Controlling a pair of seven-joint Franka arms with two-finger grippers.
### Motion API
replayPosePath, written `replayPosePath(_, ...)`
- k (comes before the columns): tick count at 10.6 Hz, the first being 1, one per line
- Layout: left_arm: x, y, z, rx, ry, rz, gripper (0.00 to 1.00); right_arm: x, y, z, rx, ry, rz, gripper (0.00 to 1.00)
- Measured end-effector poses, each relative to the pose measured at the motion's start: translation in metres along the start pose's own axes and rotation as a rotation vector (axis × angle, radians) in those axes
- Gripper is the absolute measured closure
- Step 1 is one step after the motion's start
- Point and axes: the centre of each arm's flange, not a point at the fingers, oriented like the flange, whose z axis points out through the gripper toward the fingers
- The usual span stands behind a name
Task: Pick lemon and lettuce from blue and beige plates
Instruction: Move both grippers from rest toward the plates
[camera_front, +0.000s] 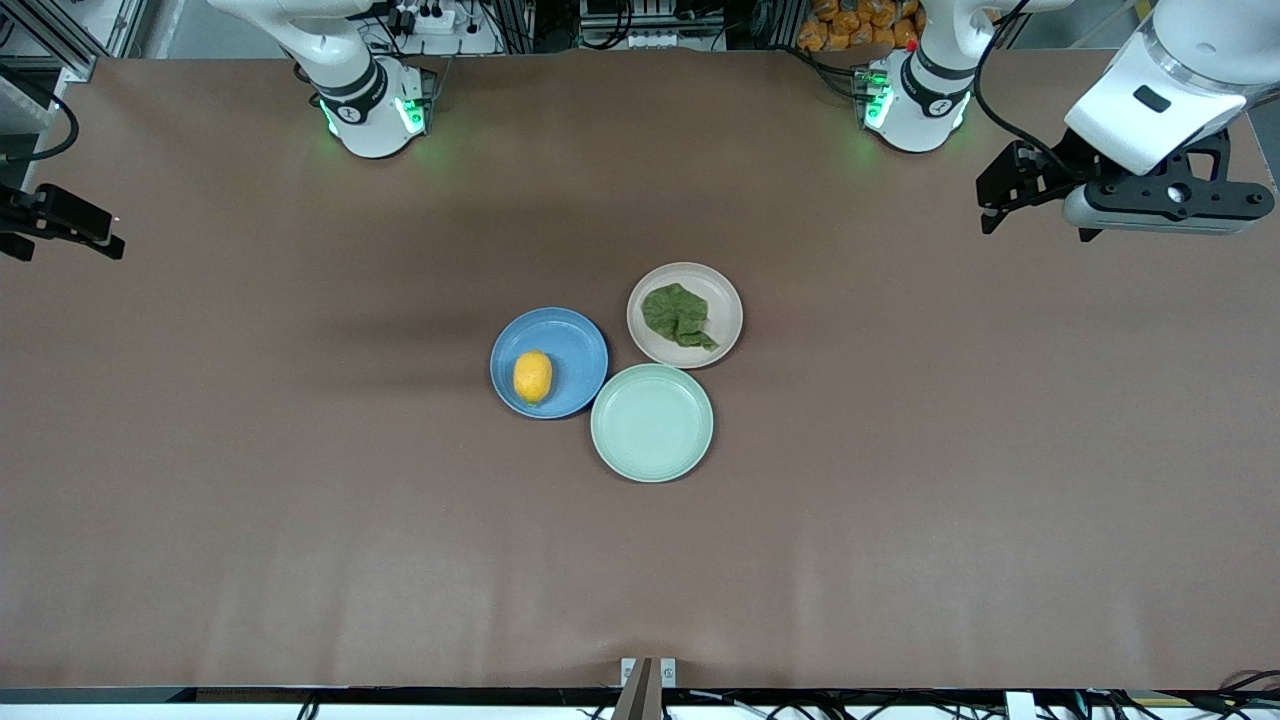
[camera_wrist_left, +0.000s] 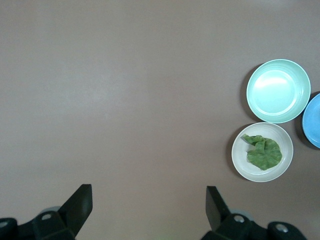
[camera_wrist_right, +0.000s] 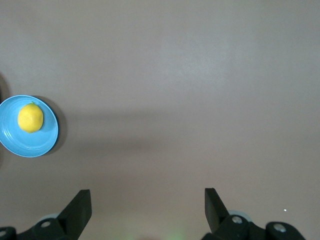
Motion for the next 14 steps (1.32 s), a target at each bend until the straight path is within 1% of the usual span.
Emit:
replayPosePath(6, 0.001, 0.001, 0.002, 0.001, -0.006, 0.001, 0.00, 0.000, 0.000, 0.000, 0.000, -0.003, 0.001, 0.00)
replayPosePath(9, 0.001, 0.004, 0.005, 0.001, -0.012, 0.007, 0.00, -0.001, 0.000, 0.001, 0.001, -0.013, 0.000, 0.00)
replayPosePath(12, -0.002, 0.023, 0.009, 0.000, -0.020, 0.042, 0.00, -0.001, 0.000, 0.002, 0.002, -0.018, 0.000, 0.00)
replayPosePath(14, -0.004, 0.044, 0.018, 0.000, -0.038, 0.082, 0.00, -0.001, -0.001, 0.003, 0.002, -0.021, -0.001, 0.00)
